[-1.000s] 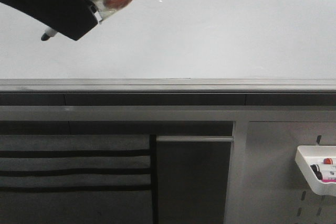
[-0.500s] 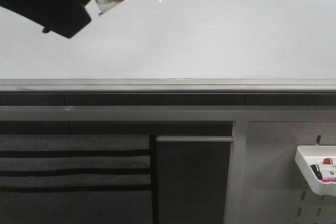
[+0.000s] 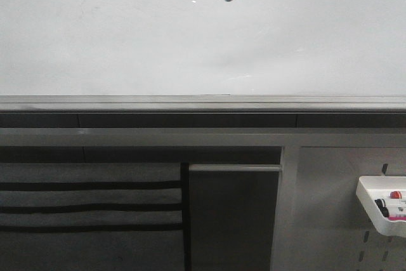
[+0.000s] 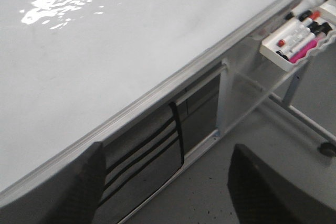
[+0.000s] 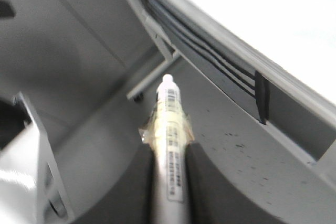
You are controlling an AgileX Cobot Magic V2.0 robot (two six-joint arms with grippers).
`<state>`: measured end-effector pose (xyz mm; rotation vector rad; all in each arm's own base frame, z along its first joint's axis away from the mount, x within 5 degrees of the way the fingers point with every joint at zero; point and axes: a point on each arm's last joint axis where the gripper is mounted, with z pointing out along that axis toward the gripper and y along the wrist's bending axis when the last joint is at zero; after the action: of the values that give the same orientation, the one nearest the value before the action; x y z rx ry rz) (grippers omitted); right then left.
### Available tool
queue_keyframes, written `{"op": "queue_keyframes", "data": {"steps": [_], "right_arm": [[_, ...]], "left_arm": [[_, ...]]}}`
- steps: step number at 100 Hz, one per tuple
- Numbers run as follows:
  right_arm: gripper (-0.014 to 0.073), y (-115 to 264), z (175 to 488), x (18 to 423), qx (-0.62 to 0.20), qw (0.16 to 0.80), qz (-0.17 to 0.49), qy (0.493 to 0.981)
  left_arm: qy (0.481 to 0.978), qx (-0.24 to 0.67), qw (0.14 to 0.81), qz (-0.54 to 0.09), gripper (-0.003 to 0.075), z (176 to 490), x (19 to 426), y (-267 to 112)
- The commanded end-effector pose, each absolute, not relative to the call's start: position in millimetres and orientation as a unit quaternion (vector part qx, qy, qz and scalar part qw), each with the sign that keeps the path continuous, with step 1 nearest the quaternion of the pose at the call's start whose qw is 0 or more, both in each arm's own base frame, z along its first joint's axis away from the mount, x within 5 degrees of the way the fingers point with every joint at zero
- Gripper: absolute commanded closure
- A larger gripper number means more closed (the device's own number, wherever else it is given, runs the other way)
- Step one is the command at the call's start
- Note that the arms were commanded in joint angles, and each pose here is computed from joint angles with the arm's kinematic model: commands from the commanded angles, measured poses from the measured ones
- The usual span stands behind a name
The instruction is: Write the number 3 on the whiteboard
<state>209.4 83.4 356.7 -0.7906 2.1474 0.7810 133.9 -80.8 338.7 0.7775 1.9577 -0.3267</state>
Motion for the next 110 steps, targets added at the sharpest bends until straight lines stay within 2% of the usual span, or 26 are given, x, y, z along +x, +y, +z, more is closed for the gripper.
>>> {"op": "queue_keyframes", "data": {"steps": [1, 24, 34, 46, 64, 81, 92, 110], "right_arm": [[0.0643, 71.6, 366.6, 203.8, -0.231, 0.403, 0.341, 0.817], [0.0643, 68.4, 351.1, 204.6, -0.224, 0.390, 0.341, 0.825], [0.0643, 65.3, 351.5, 208.4, -0.232, 0.410, 0.311, 0.825], [0.0643, 58.5, 349.7, 214.7, -0.214, 0.416, 0.243, 0.849], [0.0643, 86.4, 349.9, 211.8, -0.265, 0.429, 0.230, 0.833], [0.0643, 91.1, 357.1, 233.9, -0.242, 0.460, 0.216, 0.827], [0.0643, 91.4, 376.0, 252.4, -0.235, 0.472, 0.220, 0.821], [0.0643, 103.2, 382.2, 281.0, -0.279, 0.428, 0.235, 0.827]], "left_arm": [[0.789, 0.266, 0.534, -0.146, 0.0257, 348.4, 134.5, -74.5], [0.786, 0.254, 0.546, -0.140, 0.0258, 347.6, 136.7, -71.9], [0.786, 0.254, 0.546, -0.140, 0.0258, 347.5, 136.6, -71.9], [0.786, 0.254, 0.546, -0.140, 0.0258, 347.5, 136.6, -71.9], [0.786, 0.254, 0.546, -0.140, 0.0258, 347.5, 136.6, -71.9], [0.786, 0.254, 0.546, -0.140, 0.0258, 347.5, 136.6, -71.9], [0.786, 0.254, 0.546, -0.140, 0.0258, 347.5, 136.6, -71.9], [0.786, 0.254, 0.546, -0.140, 0.0258, 347.5, 136.6, -71.9]]}}
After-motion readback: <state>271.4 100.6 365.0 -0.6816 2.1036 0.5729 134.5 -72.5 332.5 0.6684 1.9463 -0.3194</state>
